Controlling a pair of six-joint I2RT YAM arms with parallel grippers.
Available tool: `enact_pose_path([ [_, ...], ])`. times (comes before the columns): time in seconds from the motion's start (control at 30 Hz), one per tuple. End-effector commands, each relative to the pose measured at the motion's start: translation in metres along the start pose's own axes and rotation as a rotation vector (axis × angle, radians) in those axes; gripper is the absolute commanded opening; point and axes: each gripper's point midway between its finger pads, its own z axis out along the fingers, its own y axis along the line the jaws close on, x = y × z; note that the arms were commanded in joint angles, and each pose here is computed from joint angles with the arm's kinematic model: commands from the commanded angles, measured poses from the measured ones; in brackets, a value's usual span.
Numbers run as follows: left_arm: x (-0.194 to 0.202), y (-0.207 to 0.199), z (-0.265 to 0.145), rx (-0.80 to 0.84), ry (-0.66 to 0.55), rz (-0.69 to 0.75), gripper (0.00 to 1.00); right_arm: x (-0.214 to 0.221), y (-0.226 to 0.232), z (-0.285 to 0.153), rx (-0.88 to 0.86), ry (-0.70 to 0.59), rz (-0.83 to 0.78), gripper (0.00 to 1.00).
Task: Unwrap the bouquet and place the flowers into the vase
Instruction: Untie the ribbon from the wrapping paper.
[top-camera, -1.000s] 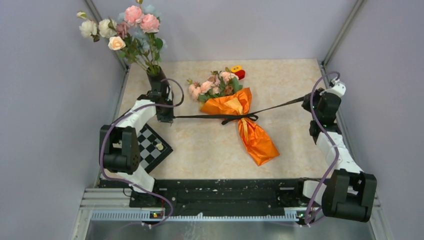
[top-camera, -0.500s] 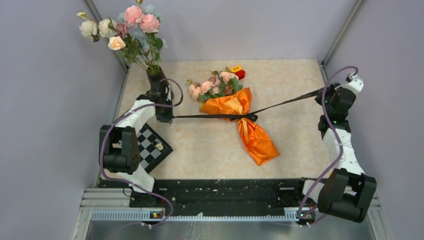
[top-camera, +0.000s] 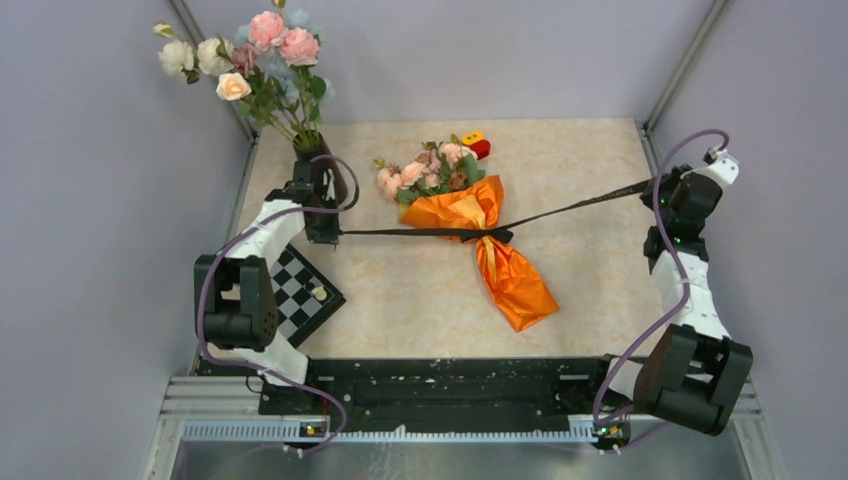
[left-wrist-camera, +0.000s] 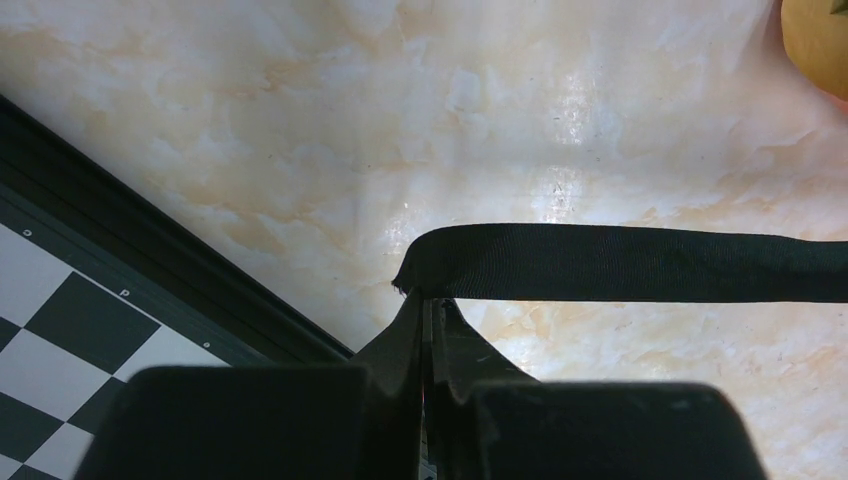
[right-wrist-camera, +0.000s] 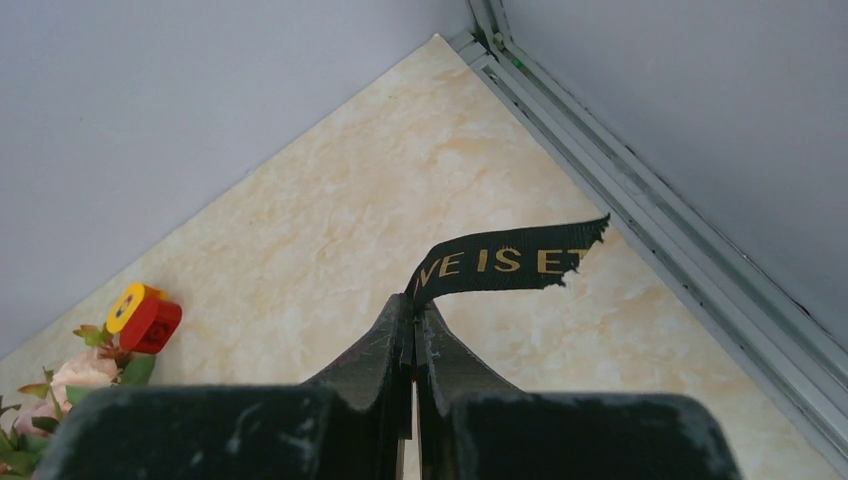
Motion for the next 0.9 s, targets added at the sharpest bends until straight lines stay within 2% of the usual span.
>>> enact_pose_path([
  [0.0, -0.019, 0.004, -0.018, 0.000, -0.075, -0.006, 0.00, -0.040, 0.008, 0.004, -0.025, -0.099, 0.017, 0.00],
  [0.6, -0.026, 0.020, -0.029, -0.017, -0.110, -0.044, 0.00, -0.048, -0.016, 0.011, 0.054, -0.124, 0.061, 0.00],
  [0.87, -0.034, 0.042, -0.037, -0.042, -0.142, -0.101, 0.00, -0.049, -0.026, 0.013, 0.092, -0.129, 0.077, 0.00],
])
